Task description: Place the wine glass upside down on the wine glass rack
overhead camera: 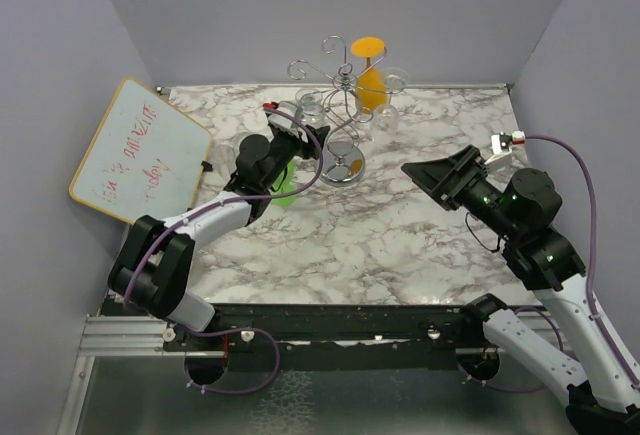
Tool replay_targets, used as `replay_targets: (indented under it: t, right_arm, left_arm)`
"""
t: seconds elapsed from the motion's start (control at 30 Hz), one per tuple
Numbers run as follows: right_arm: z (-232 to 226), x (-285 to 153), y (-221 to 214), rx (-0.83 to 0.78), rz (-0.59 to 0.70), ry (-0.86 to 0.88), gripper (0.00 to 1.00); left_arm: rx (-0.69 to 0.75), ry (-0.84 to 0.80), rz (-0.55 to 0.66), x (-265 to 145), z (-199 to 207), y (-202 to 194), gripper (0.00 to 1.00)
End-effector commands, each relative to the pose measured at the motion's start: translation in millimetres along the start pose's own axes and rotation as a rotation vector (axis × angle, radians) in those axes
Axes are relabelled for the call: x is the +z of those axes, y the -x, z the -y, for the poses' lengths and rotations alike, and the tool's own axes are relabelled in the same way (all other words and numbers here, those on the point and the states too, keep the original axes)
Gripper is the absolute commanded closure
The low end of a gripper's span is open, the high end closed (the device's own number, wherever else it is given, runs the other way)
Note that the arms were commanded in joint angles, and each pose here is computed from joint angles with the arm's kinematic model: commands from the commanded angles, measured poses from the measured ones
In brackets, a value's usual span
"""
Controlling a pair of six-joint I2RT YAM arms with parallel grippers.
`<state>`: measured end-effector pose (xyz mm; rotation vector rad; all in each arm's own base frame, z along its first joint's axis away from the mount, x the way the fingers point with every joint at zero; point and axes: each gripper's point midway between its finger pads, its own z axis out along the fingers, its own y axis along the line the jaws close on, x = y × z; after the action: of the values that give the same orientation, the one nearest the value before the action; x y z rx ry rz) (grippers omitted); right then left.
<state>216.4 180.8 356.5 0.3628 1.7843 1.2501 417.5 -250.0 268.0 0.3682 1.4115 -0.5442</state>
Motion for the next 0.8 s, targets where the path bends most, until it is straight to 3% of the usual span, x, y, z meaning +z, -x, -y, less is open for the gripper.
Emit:
replay_targets:
  t: [0.0, 0.57, 0.77]
  right_arm:
    - [-9.7, -4.4, 3.5, 0.001, 0.016, 0.033, 0.26]
    - [-12.3, -7.1, 7.1, -0.007, 0.03, 0.033, 0.26]
    - [-11.4, -5.8, 6.7, -0.007, 0.025, 0.026, 0.26]
  left_arm:
    - [0.02, 0.046, 0.161, -12.3, -6.6, 47.5, 0.93]
    - [0.168, -0.163, 0.151, -31.1, 29.0, 37.8, 0.91]
    - [0.168, -0.171, 0.07, -22.0, 27.6, 18.2, 0.77]
